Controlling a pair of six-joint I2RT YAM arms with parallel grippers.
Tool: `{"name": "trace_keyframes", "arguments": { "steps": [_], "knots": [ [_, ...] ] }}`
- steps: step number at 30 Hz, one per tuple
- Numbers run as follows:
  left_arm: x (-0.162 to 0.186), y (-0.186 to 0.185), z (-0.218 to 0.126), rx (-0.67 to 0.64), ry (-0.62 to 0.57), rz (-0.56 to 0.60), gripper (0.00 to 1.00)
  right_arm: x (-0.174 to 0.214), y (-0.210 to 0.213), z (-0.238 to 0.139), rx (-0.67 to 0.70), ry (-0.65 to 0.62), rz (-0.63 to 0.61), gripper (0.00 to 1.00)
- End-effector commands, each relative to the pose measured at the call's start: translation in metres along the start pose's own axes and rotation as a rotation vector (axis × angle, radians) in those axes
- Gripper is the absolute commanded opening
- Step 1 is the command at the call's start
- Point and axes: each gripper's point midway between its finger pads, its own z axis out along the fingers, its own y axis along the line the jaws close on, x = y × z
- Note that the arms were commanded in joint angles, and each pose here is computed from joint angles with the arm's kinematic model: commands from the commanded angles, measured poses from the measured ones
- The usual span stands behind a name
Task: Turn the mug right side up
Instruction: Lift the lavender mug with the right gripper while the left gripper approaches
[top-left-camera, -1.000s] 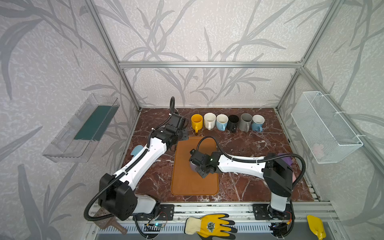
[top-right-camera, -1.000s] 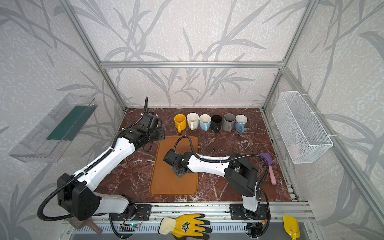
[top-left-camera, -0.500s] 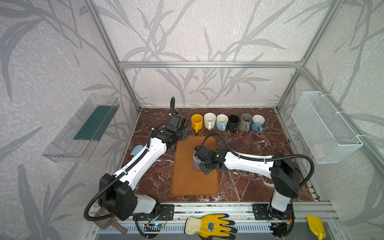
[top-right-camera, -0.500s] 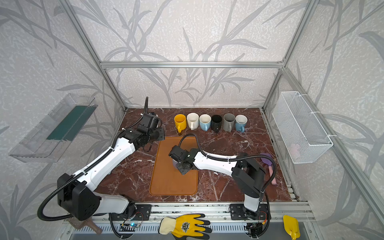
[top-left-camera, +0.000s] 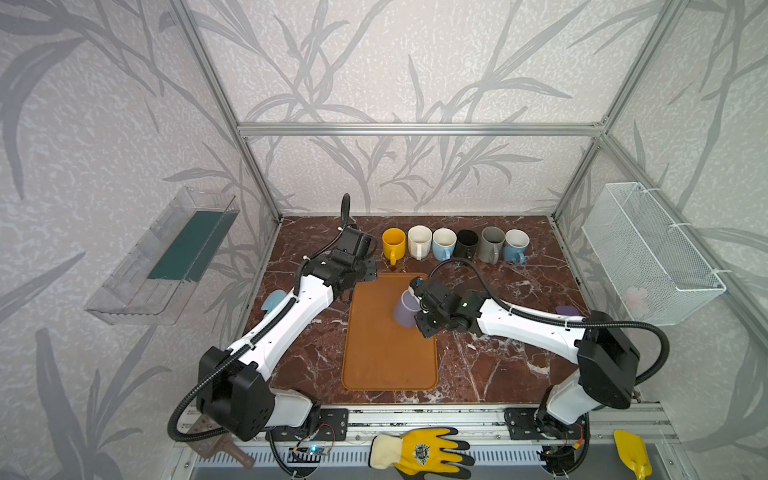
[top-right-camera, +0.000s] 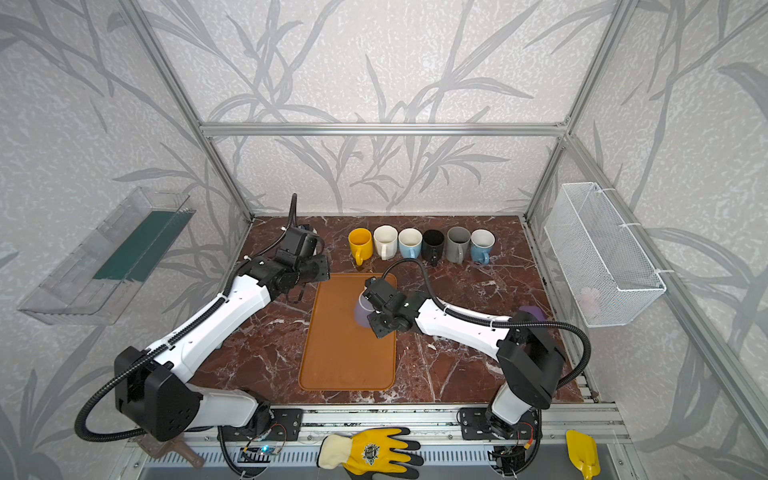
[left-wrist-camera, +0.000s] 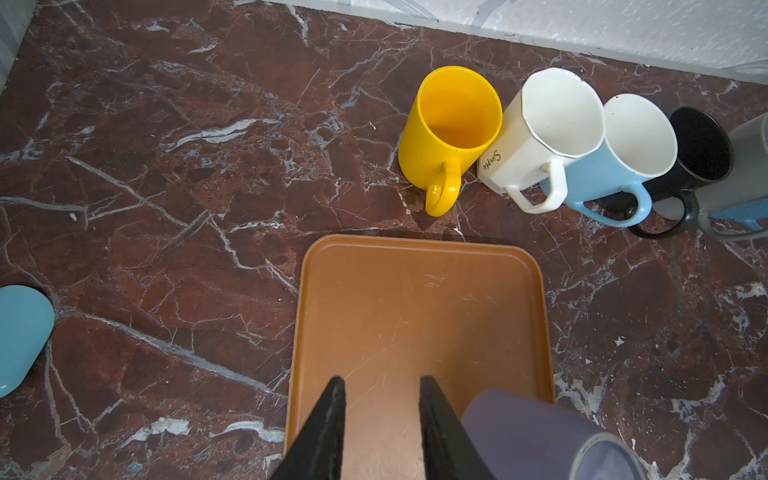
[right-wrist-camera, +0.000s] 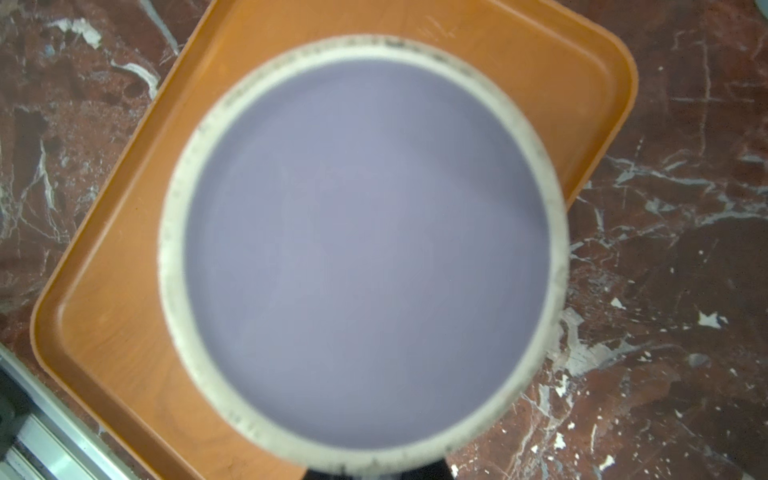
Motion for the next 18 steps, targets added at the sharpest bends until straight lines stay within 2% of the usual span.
{"name": "trace_keyframes", "arguments": {
  "steps": [1,11,18],
  "knots": [
    [0.004,0.010,-0.002,-0.043,0.015,0.014,0.33,-0.028,0.001,-0.021,-0.064,-0.120,0.061,0.00],
    [0.006,-0.004,-0.003,0.041,0.028,0.032,0.33,-0.037,-0.032,-0.039,-0.193,-0.198,0.228,0.00],
    [0.010,-0.042,-0.010,0.271,0.045,0.047,0.33,-0.054,-0.048,-0.060,-0.315,-0.283,0.313,0.00]
  ]
}}
